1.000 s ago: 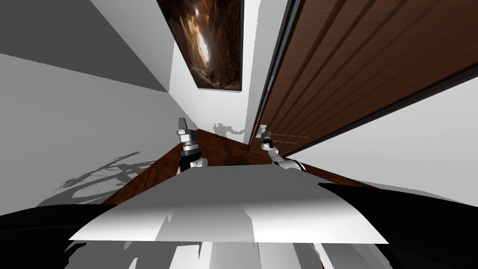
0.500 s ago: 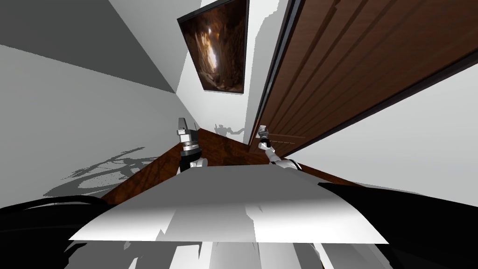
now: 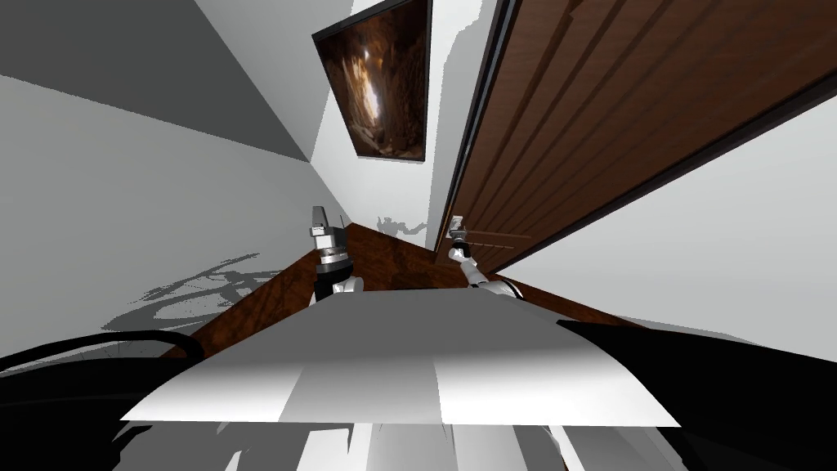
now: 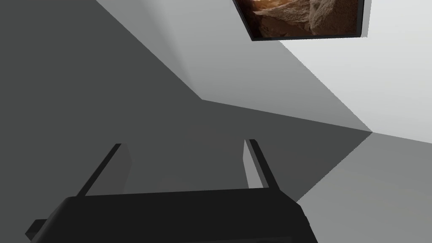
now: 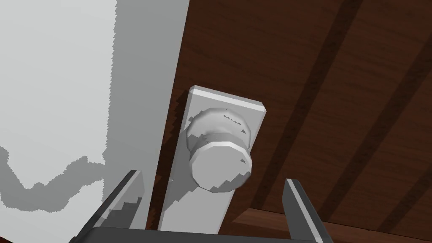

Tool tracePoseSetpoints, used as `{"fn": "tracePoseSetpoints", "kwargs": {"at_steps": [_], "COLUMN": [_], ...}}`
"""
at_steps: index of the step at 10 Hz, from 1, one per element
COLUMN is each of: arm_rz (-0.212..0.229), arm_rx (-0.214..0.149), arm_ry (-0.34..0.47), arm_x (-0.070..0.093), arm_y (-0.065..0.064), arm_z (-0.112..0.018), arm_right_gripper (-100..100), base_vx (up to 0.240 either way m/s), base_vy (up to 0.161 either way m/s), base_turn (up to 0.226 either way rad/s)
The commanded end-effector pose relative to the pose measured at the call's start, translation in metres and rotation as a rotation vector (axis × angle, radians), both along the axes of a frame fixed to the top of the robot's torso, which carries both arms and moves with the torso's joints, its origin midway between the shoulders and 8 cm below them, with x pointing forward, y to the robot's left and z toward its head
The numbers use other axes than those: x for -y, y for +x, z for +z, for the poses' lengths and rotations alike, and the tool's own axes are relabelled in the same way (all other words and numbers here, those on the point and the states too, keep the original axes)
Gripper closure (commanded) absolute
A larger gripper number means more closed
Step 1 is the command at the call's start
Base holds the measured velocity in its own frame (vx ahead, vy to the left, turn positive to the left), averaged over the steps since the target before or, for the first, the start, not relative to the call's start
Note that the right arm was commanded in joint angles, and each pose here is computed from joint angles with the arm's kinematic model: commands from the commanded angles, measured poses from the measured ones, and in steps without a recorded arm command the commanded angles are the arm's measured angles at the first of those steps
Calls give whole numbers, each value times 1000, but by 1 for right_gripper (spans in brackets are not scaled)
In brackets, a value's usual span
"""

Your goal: Pull the door open

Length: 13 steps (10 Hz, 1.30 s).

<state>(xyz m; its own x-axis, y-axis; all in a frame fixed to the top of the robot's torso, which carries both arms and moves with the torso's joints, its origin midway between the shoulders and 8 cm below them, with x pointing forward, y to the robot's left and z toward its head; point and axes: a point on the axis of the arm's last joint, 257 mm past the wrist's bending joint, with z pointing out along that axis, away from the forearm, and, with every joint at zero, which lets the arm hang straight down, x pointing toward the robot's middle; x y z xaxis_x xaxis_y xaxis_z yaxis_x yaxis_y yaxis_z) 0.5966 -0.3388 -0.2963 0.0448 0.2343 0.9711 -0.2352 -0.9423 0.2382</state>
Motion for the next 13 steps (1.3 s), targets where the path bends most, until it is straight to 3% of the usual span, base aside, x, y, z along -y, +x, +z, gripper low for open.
{"fn": "tracePoseSetpoints", "kwargs": {"at_steps": [1, 5, 6, 7, 8, 11, 13], "arm_rz": [1, 3, 2, -19, -19, -65, -84], "arm_rx": [13, 43, 40, 42, 42, 49, 53], "arm_ry": [70, 228, 203, 209, 209, 208, 207], "arm_x": [-7, -25, -22, 0, 0, 48, 69], "arm_y": [2, 5, 4, 0, 0, -11, -16], "arm_z": [-1, 0, 0, -1, -1, -1, 0], "arm_right_gripper": [-100, -100, -100, -100, -100, -100, -100], "base_vx": [-95, -108, -50, 78, 102, 164, 132], "base_vy": [-32, -23, -13, 9, 5, -3, -6], "base_turn": [16, 16, 4, 131, 95, 140, 92]}}
